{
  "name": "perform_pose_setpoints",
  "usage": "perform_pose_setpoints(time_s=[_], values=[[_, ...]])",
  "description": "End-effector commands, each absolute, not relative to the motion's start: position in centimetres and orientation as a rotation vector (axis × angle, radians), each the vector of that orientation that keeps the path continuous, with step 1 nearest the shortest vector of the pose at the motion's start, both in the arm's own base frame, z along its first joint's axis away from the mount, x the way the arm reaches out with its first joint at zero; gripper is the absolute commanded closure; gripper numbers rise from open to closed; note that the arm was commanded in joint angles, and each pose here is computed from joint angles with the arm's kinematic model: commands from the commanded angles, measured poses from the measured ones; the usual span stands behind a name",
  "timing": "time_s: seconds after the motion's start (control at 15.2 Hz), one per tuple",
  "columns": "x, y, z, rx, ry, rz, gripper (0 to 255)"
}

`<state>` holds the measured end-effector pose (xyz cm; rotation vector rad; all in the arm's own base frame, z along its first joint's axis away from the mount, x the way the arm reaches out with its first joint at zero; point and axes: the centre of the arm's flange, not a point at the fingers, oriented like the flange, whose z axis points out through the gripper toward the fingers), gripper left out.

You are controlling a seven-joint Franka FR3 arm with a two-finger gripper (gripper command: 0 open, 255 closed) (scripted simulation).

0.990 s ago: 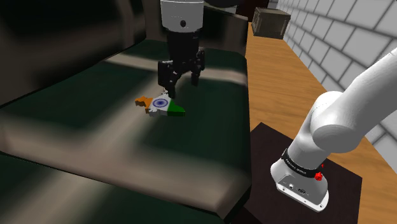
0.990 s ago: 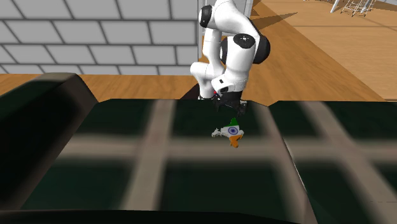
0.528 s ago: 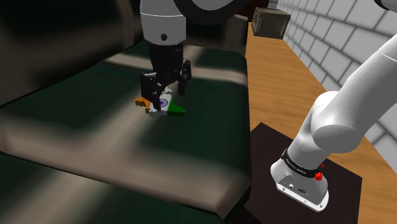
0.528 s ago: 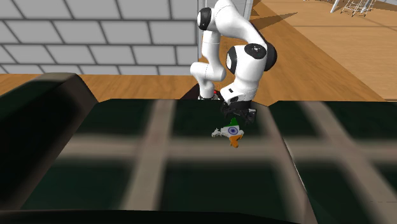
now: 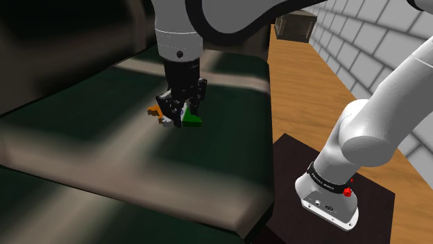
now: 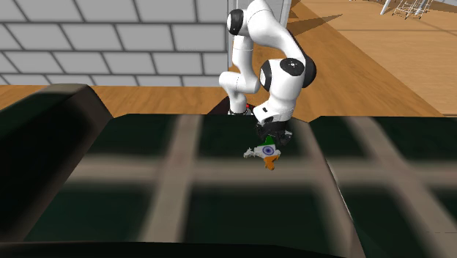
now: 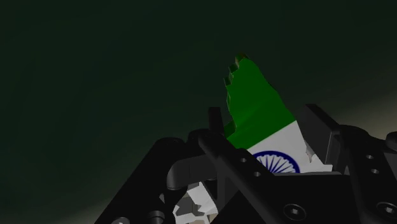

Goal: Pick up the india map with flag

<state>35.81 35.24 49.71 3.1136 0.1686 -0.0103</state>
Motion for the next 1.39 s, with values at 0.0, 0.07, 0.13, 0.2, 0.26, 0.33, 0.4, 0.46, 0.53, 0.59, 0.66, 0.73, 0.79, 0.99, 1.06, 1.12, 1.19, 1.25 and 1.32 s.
perform_pose_setpoints(time_s=[0.0, 0.07, 0.13, 0.2, 0.26, 0.33, 0.4, 0.46, 0.53, 0.59, 0.66, 0.73, 0.79, 0.99, 1.06, 1.12, 1.19, 1.25, 1.32], values=[[35.8, 35.2, 49.6, 3.113, 0.168, -0.012, 255], [35.8, 35.2, 49.6, 3.113, 0.168, -0.012, 255], [35.8, 35.2, 49.6, 3.113, 0.168, -0.012, 255], [35.8, 35.2, 49.6, 3.113, 0.168, -0.012, 255], [35.8, 35.2, 49.6, 3.113, 0.168, -0.012, 255], [35.8, 35.2, 49.6, 3.113, 0.168, -0.012, 255], [35.9, 35.2, 49.6, 3.113, 0.168, -0.012, 255], [35.9, 35.2, 50.1, 3.113, 0.168, -0.012, 255], [35.9, 35.2, 50.7, 3.113, 0.168, -0.012, 255], [35.9, 35.2, 51.2, 3.113, 0.168, -0.012, 255], [35.9, 35.2, 51.7, 3.113, 0.168, -0.012, 255], [35.9, 35.2, 52.3, 3.113, 0.168, -0.012, 255], [35.9, 35.2, 52.8, 3.113, 0.168, -0.012, 255], [35.9, 35.2, 54.4, 3.113, 0.168, -0.012, 255], [35.9, 35.2, 54.9, 3.113, 0.168, -0.012, 255], [35.9, 35.2, 55.4, 3.113, 0.168, -0.012, 255], [35.9, 35.2, 55.9, 3.113, 0.168, -0.012, 255], [35.9, 35.2, 56.5, 3.113, 0.168, -0.012, 255], [35.9, 35.2, 57.0, 3.113, 0.168, -0.012, 255]])
